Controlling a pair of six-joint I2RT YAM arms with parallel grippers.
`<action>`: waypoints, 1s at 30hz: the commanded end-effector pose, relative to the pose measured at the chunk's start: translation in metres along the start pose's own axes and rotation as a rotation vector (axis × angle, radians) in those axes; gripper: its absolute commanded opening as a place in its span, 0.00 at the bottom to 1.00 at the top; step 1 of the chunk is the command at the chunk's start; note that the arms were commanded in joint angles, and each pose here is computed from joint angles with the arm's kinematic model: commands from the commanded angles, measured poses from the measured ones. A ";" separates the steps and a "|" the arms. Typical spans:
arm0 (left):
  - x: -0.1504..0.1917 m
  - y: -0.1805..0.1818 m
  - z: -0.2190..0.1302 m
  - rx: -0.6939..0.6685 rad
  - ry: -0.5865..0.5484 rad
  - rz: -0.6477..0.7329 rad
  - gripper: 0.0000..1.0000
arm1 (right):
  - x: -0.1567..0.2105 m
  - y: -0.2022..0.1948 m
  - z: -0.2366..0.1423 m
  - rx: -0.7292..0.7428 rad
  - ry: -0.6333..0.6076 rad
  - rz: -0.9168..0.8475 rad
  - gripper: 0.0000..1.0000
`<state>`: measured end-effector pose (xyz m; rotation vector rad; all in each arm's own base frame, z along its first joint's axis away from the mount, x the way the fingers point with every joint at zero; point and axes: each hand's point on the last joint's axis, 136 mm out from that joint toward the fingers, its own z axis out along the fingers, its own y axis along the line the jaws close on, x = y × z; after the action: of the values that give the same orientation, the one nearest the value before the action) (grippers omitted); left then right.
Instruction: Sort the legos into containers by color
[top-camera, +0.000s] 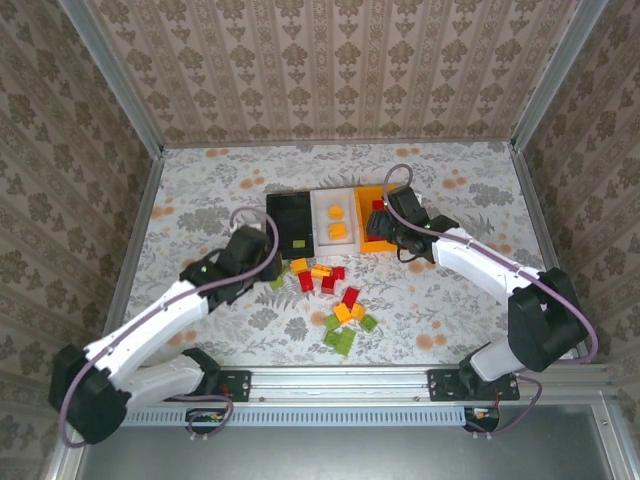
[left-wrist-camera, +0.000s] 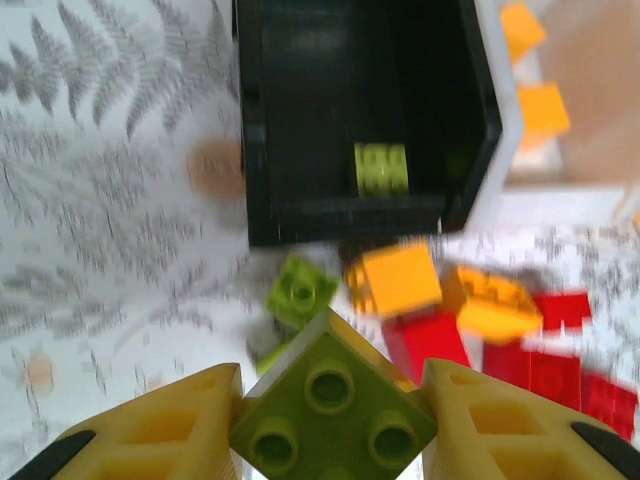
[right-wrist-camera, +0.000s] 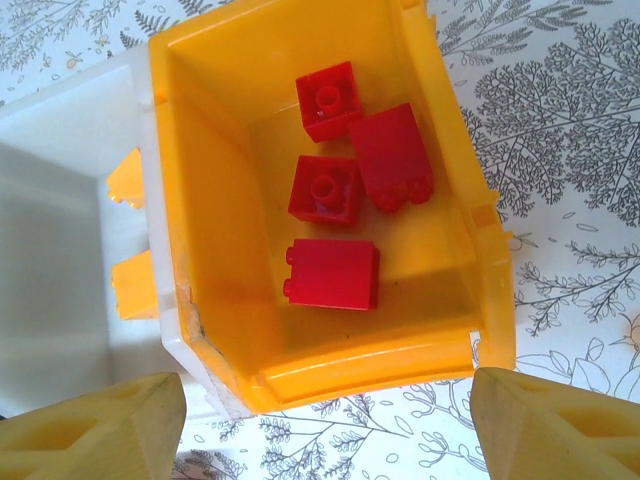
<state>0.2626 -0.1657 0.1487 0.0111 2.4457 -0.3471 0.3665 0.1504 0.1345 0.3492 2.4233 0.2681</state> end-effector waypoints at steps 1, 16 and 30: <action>-0.035 -0.014 0.020 0.029 -0.018 0.046 0.36 | 0.000 -0.003 -0.008 -0.008 -0.010 0.016 0.76; -0.088 -0.035 0.122 -0.010 0.080 0.068 0.60 | 0.008 -0.011 -0.026 -0.025 -0.008 0.015 0.77; -0.104 -0.078 0.031 0.183 -0.062 0.059 1.00 | 0.046 -0.002 -0.042 -0.090 0.096 -0.113 0.78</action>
<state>0.3787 -0.2350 0.1805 0.1193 2.3970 -0.4511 0.3266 0.1522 0.1501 0.2596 2.4285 0.3480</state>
